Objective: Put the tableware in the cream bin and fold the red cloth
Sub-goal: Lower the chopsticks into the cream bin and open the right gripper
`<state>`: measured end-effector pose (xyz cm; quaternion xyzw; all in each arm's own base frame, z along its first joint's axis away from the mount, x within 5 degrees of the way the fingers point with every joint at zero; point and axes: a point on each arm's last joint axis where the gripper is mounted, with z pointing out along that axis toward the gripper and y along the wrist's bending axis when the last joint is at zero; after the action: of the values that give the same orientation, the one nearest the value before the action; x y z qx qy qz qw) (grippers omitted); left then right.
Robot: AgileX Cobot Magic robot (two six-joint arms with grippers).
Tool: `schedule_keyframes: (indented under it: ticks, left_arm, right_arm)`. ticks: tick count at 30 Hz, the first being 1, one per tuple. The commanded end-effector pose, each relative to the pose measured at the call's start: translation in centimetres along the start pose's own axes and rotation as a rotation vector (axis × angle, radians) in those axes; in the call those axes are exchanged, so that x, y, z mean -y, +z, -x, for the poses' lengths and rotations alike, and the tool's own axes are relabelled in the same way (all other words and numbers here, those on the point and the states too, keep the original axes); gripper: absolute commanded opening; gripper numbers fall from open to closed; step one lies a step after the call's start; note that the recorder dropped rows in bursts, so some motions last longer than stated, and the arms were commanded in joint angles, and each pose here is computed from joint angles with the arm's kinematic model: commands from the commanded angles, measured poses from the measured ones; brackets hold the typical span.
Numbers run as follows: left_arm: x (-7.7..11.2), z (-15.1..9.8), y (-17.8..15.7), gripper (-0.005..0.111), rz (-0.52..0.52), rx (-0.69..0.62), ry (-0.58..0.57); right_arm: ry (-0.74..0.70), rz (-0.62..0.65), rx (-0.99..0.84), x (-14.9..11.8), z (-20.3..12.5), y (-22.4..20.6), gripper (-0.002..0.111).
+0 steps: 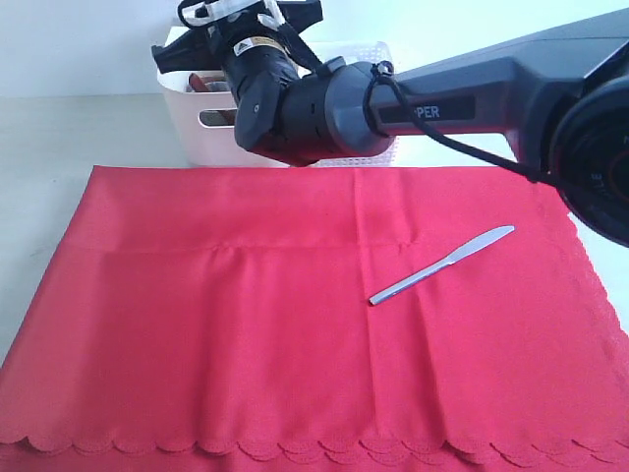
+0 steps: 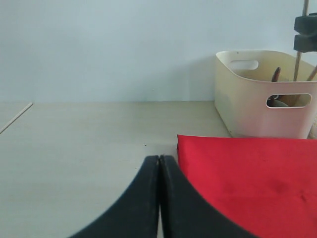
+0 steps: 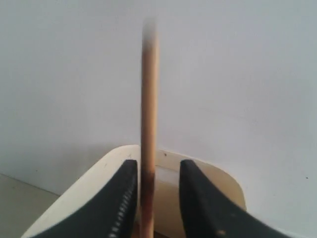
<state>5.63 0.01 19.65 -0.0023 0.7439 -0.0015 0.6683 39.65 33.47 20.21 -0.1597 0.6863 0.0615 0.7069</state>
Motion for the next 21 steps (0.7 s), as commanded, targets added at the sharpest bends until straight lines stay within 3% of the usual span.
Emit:
schedule_keyframes:
  ticks: [1, 6, 13, 17, 21]
  left_arm:
    - [0.0, 0.0, 0.0, 0.002, 0.002, 0.006, -0.007]
    - [0.0, 0.0, 0.0, 0.002, 0.002, 0.006, -0.007]
    - [0.0, 0.0, 0.0, 0.002, 0.002, 0.006, -0.007]
    - [0.0, 0.0, 0.0, 0.002, 0.002, 0.006, -0.007]
    - [0.0, 0.0, 0.0, 0.002, 0.002, 0.006, -0.007]
  right_arm:
    - [0.023, -0.022, 0.006, 0.5, 0.3, 0.2, 0.051]
    - [0.047, -0.049, -0.015, 0.7, 0.4, 0.1, 0.068]
    - [0.034, -0.186, -0.189, 2.0, 3.4, -1.8, 0.067]
    - [-0.021, -0.224, -0.31, 3.4, 5.6, -3.1, 0.056]
    - [-0.118, -0.274, -0.396, 5.0, 7.7, -4.5, 0.03]
